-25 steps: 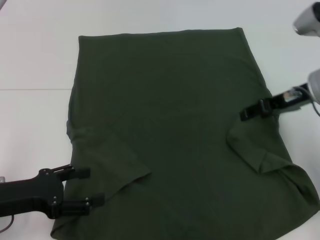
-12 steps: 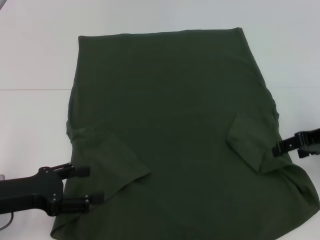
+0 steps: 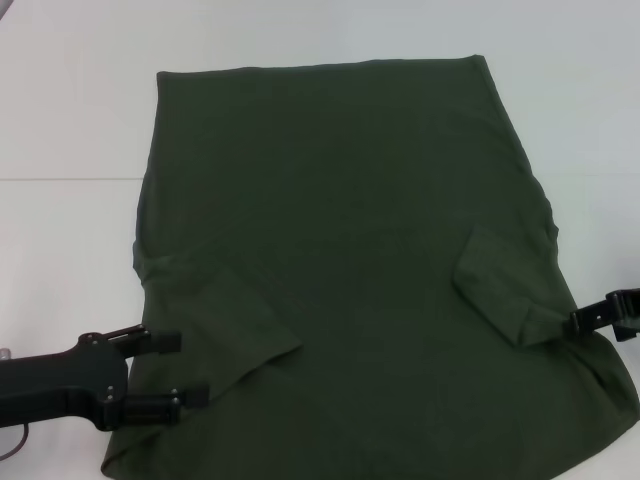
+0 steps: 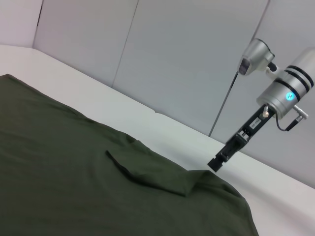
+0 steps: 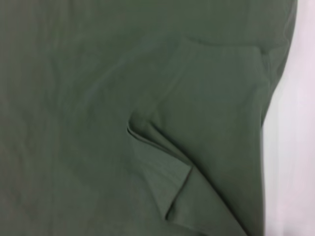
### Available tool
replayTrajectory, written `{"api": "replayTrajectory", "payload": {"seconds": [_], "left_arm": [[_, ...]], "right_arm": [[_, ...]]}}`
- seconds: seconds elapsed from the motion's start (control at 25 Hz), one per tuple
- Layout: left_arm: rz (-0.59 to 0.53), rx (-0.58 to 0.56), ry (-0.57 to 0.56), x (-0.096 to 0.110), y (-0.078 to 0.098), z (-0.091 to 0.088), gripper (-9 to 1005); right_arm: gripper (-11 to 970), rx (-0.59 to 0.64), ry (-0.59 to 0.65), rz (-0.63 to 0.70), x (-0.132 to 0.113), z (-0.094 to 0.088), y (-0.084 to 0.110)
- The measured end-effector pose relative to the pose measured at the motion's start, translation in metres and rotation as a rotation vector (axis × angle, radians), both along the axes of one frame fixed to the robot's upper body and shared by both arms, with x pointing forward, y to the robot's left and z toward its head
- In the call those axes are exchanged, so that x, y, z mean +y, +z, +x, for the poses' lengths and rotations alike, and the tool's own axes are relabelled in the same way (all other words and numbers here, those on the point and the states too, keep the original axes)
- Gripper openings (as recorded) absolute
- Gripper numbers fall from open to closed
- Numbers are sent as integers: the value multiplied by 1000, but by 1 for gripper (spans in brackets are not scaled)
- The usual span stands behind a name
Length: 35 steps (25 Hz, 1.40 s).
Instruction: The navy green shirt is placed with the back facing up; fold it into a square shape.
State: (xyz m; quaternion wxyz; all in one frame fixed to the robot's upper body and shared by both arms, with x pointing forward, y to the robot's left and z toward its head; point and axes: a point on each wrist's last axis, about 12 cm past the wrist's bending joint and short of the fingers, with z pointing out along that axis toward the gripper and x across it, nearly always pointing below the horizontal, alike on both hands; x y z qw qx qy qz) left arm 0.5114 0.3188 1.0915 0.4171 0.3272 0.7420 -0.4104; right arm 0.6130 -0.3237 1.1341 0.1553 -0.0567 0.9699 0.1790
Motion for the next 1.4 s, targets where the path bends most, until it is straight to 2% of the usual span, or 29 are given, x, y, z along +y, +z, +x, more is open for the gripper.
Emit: {"api": "replayTrajectory", "payload": {"seconds": [0.24, 0.64, 1.16, 1.4], "left_arm": [[-1, 1, 1, 0, 0, 0, 925], [-3, 3, 1, -1, -1, -1, 924], [-4, 4, 2, -1, -1, -1, 924], [-3, 8, 5, 1, -2, -3, 923]], "right_arm": [[863, 3, 5, -40, -1, -1, -6], [860, 15, 28, -25, 7, -1, -10], [859, 24, 190, 146, 48, -1, 2], [859, 53, 245, 166, 59, -3, -4]]}}
